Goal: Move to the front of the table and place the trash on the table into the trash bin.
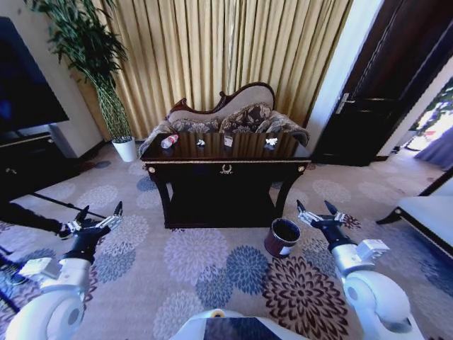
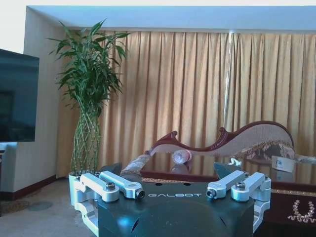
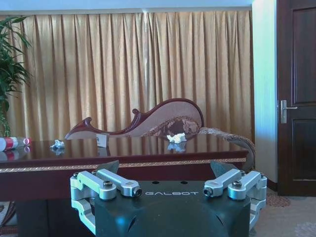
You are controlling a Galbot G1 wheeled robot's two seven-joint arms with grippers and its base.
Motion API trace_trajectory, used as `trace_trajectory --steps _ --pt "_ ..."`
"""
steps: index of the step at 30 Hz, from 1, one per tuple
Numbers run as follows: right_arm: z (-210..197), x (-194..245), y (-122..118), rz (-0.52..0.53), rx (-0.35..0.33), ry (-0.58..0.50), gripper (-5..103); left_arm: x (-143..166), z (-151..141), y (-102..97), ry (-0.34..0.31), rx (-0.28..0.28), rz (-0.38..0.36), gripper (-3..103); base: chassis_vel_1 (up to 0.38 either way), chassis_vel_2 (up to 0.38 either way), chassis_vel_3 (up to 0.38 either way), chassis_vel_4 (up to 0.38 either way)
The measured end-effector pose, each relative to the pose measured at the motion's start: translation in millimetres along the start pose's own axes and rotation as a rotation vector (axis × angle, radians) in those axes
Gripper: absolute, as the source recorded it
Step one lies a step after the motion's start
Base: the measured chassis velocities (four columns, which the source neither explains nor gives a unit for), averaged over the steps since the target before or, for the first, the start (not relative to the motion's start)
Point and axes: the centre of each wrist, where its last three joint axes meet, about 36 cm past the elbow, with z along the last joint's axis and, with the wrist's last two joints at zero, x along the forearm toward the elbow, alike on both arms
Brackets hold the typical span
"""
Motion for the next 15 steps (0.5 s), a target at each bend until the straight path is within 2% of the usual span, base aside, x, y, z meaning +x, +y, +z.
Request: trace_trajectory --steps 15 --pt "-0.7 -0.7 0.2 -0.002 0.002 -0.003 100 2.8 1.2 0.7 -0.003 0.002 -0.002 100 -0.144 0.147 0.158 -0.143"
